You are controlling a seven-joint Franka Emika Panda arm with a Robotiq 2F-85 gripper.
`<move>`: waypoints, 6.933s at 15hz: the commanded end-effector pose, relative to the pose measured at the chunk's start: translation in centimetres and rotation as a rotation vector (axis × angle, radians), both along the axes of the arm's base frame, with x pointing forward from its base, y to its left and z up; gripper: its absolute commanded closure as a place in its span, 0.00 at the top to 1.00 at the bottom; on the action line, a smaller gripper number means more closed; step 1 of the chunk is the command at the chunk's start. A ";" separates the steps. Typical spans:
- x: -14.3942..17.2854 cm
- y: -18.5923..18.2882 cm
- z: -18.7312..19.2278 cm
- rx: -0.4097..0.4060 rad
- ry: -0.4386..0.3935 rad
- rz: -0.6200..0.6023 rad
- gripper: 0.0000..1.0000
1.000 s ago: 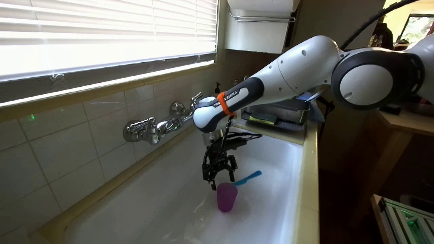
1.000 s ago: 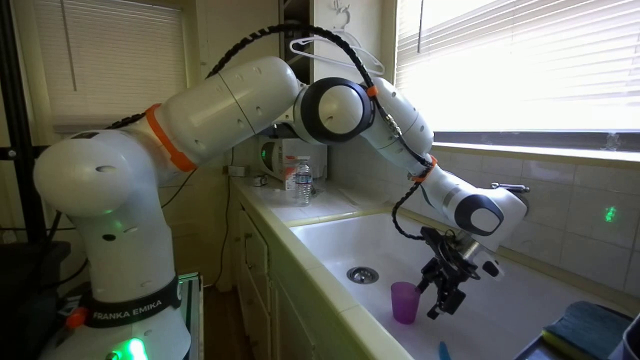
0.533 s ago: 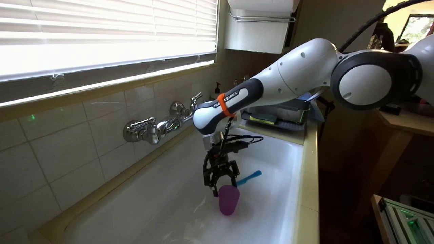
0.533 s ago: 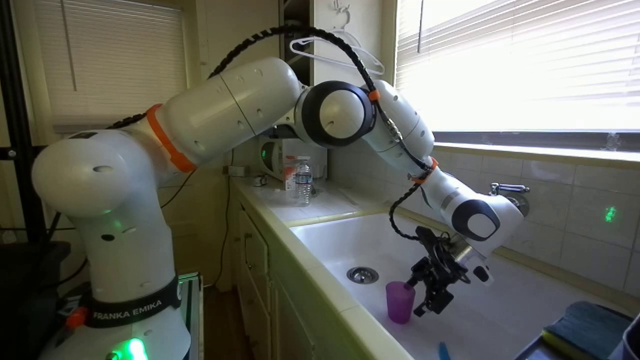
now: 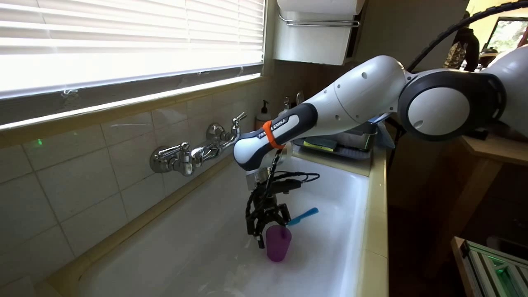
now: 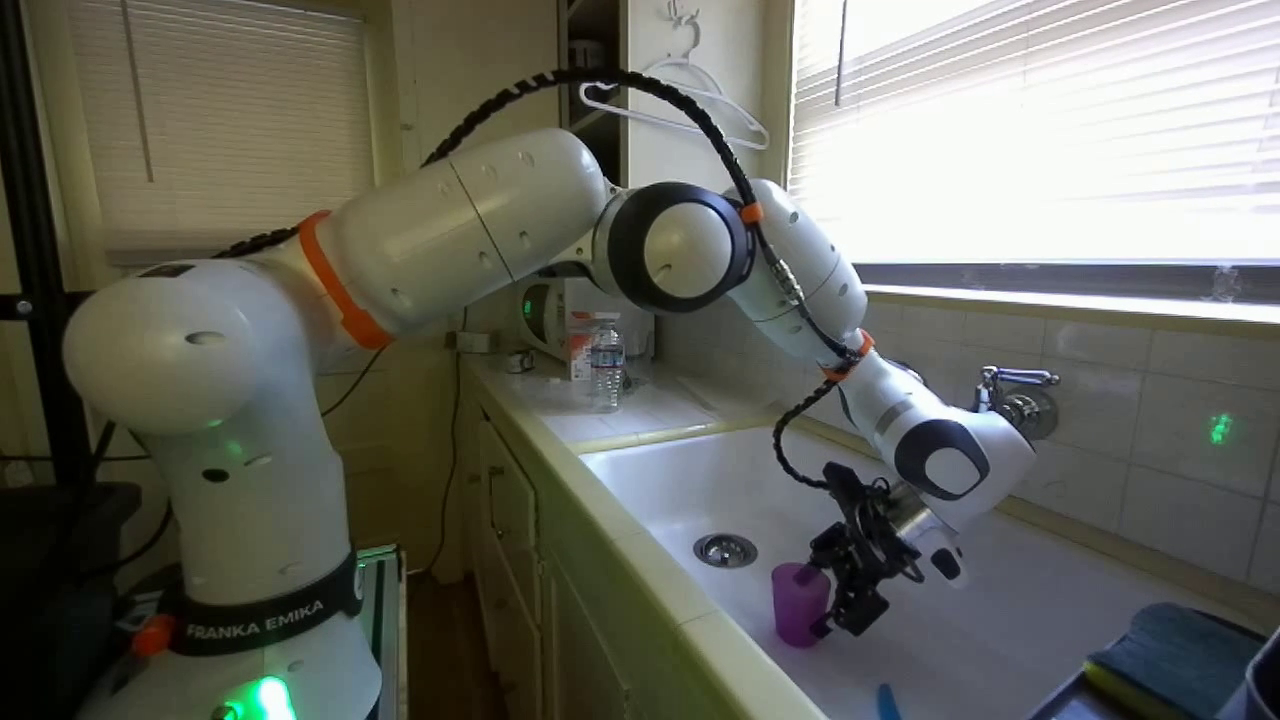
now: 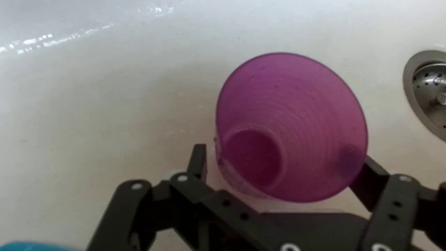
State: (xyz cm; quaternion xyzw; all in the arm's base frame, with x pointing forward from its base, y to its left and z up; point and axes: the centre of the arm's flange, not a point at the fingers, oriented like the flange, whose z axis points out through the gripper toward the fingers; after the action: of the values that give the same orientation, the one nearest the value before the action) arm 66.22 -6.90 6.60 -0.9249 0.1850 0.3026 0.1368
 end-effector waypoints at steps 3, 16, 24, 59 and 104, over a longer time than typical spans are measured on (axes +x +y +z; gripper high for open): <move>0.7 0.4 -0.9 0.059 0.058 0.008 0.51; -0.1 -0.5 2.8 -0.023 -0.067 -0.008 0.49; -0.3 -1.2 4.6 -0.309 -0.350 -0.060 0.49; -3.8 -5.2 5.3 -0.597 -0.569 -0.345 1.00; -2.9 -5.8 5.1 -0.951 -0.940 -0.510 0.40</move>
State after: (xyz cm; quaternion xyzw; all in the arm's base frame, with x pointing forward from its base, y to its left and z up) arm 64.65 -13.12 12.69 -0.8668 0.4084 -0.2526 -0.1340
